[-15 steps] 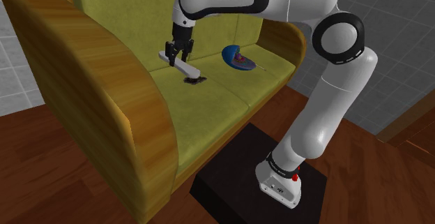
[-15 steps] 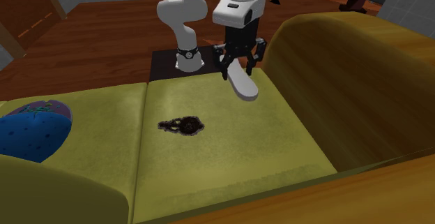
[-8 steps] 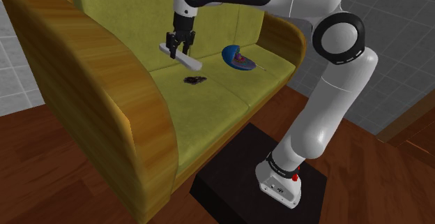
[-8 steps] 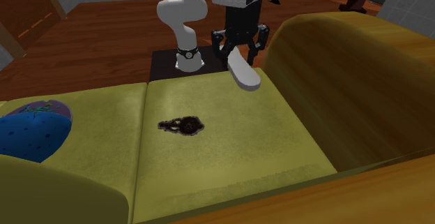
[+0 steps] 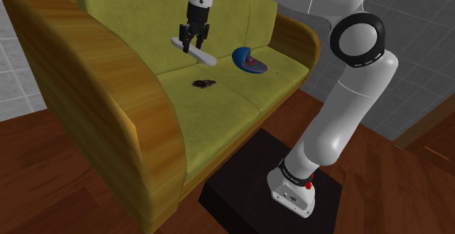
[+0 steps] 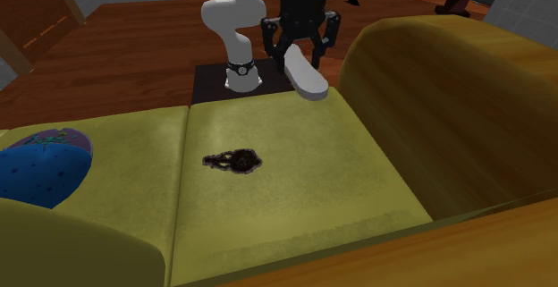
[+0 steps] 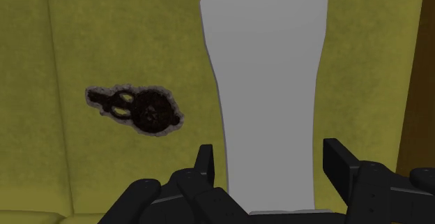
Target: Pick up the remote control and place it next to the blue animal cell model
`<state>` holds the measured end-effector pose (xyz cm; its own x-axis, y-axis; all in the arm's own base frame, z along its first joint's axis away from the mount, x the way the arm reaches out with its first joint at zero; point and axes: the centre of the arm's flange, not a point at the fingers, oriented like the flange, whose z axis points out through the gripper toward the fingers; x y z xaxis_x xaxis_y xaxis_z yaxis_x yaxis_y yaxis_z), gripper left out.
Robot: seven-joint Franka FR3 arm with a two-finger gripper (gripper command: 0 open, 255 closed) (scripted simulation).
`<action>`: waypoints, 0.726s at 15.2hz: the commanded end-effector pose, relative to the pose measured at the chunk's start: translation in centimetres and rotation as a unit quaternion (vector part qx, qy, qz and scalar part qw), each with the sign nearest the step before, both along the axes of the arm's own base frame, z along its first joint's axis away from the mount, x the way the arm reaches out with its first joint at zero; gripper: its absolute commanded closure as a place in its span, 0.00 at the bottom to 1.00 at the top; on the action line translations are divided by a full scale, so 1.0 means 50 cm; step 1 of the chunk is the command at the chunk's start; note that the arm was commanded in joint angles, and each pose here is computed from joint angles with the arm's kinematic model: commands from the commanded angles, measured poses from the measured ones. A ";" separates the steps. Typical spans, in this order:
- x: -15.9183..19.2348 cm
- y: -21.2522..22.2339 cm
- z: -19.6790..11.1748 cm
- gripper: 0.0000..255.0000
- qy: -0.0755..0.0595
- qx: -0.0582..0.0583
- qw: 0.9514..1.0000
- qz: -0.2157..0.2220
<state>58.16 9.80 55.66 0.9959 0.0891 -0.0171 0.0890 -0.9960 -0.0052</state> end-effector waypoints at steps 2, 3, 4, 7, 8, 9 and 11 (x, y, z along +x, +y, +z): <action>-0.019 -0.070 -0.001 1.00 0.000 0.000 1.000 0.000; -0.026 -0.095 -0.001 1.00 0.000 0.000 1.000 0.000; -0.033 -0.121 -0.001 1.00 0.000 0.000 1.000 0.000; -0.054 -0.197 0.000 1.00 0.000 0.000 1.000 0.000; -0.061 -0.223 0.000 1.00 0.000 0.000 1.000 0.000; -0.068 -0.248 0.000 1.00 0.000 0.000 1.000 0.000; -0.082 -0.299 0.000 1.00 0.000 0.000 1.000 0.000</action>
<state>54.45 -3.83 55.55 0.9960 0.0878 -0.0177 0.0878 -0.9961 -0.0049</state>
